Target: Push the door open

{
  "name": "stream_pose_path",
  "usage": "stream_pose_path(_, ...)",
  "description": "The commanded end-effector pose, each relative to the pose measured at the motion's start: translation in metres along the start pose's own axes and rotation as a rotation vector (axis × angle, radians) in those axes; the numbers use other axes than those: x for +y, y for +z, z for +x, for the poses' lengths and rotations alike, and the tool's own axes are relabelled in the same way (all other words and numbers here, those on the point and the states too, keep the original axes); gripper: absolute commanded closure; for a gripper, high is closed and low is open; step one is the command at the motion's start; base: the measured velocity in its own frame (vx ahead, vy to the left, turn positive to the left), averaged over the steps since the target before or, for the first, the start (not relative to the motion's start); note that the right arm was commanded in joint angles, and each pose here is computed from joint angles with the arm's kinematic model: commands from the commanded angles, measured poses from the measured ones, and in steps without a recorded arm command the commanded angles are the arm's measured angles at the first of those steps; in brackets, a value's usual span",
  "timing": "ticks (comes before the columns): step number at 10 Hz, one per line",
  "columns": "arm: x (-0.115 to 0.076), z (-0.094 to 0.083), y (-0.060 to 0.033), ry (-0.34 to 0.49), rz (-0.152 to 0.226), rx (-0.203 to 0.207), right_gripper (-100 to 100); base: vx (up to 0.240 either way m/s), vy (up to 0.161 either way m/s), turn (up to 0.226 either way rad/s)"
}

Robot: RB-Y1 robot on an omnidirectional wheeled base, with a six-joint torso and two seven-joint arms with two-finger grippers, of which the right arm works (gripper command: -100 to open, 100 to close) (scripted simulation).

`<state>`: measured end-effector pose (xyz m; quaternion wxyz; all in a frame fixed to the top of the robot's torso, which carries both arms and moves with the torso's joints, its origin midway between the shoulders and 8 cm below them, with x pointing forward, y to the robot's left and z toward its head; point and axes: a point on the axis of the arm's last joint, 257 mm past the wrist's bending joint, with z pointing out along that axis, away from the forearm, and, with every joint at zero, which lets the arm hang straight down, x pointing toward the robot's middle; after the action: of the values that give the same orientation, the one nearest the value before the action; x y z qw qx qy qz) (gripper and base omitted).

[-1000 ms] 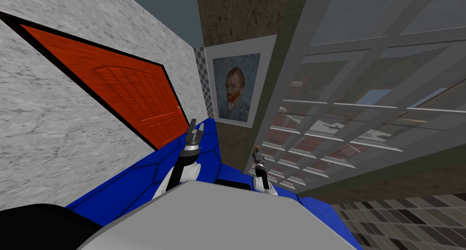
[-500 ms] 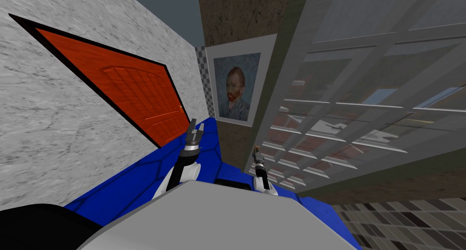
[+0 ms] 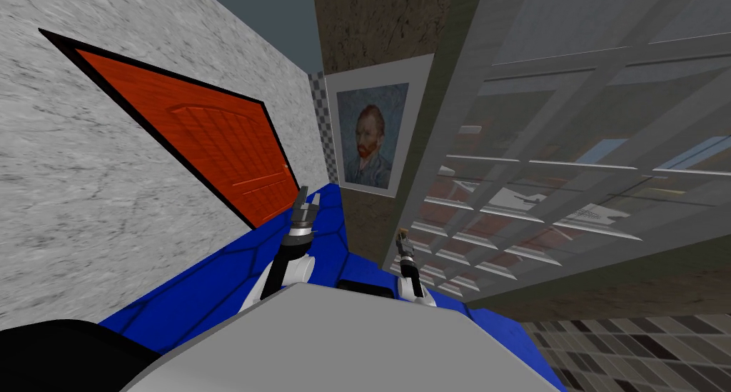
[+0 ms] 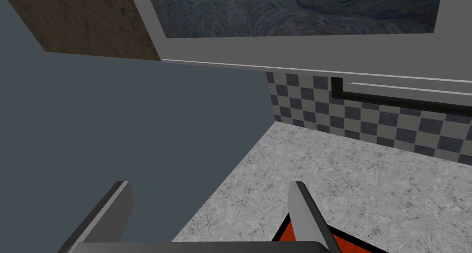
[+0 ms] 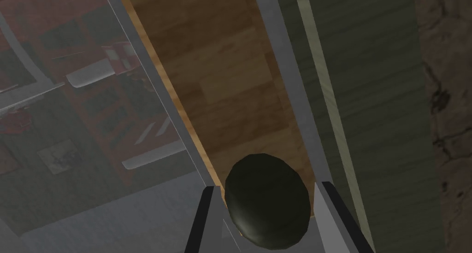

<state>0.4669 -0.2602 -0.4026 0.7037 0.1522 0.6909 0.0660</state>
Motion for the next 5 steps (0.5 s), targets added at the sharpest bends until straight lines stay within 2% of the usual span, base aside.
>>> stream_pose_path(1, -0.0086, -0.0046, 0.0001, 0.043, 0.008, -0.009, 100, -0.027, -0.018, 0.028)
stream_pose_path(5, -0.0086, -0.0060, 0.0005, 0.143, 0.000, -0.011, 100, -0.036, -0.021, 0.030)
